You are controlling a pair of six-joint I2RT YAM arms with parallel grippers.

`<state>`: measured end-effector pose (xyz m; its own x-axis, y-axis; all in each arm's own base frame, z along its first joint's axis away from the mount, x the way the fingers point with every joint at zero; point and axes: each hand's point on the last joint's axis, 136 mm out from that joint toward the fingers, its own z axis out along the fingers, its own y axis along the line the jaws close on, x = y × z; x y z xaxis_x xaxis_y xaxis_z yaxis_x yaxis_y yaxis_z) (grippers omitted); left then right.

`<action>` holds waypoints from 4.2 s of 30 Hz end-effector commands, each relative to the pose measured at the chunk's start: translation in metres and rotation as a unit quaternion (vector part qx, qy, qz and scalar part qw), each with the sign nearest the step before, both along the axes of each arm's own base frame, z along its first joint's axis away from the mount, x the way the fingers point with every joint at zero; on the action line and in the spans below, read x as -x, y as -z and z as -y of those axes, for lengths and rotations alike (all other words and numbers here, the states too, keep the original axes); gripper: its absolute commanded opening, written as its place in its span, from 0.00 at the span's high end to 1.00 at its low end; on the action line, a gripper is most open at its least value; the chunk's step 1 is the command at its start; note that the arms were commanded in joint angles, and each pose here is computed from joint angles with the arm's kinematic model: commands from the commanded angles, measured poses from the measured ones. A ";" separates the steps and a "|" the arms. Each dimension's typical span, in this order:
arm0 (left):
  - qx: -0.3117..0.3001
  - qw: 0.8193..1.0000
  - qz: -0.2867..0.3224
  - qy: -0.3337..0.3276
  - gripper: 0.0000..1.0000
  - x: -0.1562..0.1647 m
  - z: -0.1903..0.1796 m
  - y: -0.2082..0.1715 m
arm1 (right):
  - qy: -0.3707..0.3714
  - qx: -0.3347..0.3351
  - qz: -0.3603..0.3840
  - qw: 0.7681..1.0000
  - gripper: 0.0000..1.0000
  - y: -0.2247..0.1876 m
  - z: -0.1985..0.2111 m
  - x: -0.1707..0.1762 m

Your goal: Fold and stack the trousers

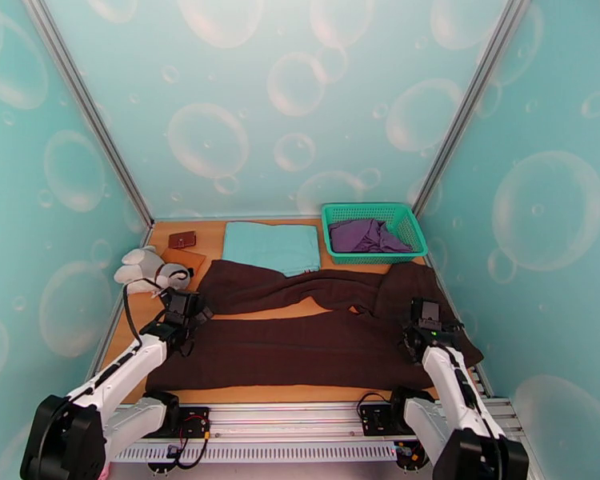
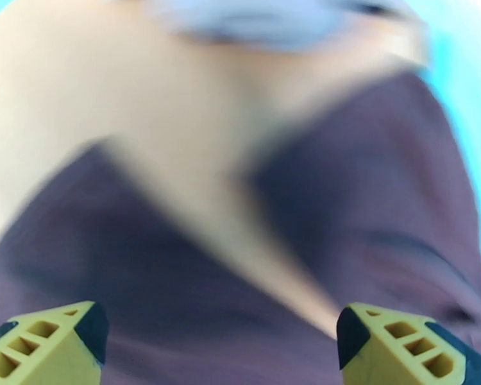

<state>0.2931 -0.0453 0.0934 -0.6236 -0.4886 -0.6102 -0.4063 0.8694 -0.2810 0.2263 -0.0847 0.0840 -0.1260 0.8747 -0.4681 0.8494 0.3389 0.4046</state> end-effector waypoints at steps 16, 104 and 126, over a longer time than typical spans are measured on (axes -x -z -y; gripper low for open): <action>-0.074 0.992 -0.098 0.031 0.29 -0.110 -0.008 0.054 | -0.252 0.067 0.156 0.953 0.01 -0.059 -0.063 -0.097; -0.142 0.984 -0.080 -0.069 0.32 -0.074 -0.089 -0.025 | -0.429 0.036 0.180 0.885 0.01 -0.050 -0.139 -0.163; -0.113 0.986 -0.074 -0.101 0.41 -0.081 -0.116 0.025 | -0.442 0.000 0.172 0.881 0.01 -0.029 -0.150 -0.154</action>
<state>0.3591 0.0697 0.0661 -0.6546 -0.4712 -0.5912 -0.6048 0.7956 0.0355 0.3829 0.0629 0.1098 -0.6153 0.5207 -0.5918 0.1070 0.7990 0.5917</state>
